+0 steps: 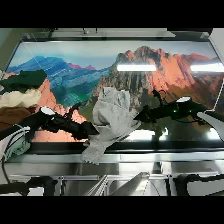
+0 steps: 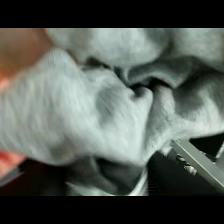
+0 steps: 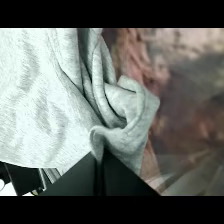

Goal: Fold the shirts.

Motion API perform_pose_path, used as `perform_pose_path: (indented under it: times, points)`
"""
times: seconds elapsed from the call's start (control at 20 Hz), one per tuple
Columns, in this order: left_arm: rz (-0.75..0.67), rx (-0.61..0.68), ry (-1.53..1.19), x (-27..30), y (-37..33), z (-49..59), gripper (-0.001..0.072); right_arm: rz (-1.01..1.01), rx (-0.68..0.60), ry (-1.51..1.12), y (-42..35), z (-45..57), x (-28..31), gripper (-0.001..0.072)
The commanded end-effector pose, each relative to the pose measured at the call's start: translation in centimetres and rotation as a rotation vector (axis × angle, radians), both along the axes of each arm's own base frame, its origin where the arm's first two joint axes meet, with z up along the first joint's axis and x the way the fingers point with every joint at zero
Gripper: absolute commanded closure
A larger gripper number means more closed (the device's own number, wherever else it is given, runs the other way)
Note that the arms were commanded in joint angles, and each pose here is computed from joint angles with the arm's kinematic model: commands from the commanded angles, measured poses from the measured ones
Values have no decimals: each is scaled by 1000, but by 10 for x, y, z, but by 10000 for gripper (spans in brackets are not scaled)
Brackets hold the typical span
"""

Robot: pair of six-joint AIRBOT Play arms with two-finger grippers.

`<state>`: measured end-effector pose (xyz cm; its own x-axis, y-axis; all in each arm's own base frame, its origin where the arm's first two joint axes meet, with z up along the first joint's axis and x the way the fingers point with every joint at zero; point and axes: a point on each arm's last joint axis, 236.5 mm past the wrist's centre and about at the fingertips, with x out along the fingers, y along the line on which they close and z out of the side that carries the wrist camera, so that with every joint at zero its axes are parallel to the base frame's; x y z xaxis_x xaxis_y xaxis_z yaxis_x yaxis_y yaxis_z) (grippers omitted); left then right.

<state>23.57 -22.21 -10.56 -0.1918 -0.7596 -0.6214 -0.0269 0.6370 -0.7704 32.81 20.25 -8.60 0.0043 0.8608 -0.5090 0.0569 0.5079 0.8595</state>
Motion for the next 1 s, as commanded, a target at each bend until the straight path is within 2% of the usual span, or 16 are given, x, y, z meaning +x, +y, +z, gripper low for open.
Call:
perform_pose_path:
  times: [0.0,0.15,0.25,0.45,0.6,0.75,0.85,0.95]
  points:
    - [-49,-51,13,6,-23,-7,697,16,47,-24,7,8,1,699]
    - [-143,-209,29,6,-43,44,699,96,126,-61,14,46,-11,699]
    - [-191,-274,-57,15,-43,96,701,143,159,-166,15,92,-11,700]
    - [-141,-297,-406,33,-15,239,700,40,105,-639,-7,245,8,700]
    - [-8,-246,-812,6,20,370,700,-104,28,-1193,-22,414,-41,699]
    - [230,-117,-1321,-39,53,490,686,-255,-72,-1630,-35,531,-125,699]
    - [357,27,-1484,-51,77,523,685,-312,-145,-1726,-45,550,-141,699]
    - [387,58,-1462,-39,86,520,683,-263,-130,-1637,-41,530,-117,699]
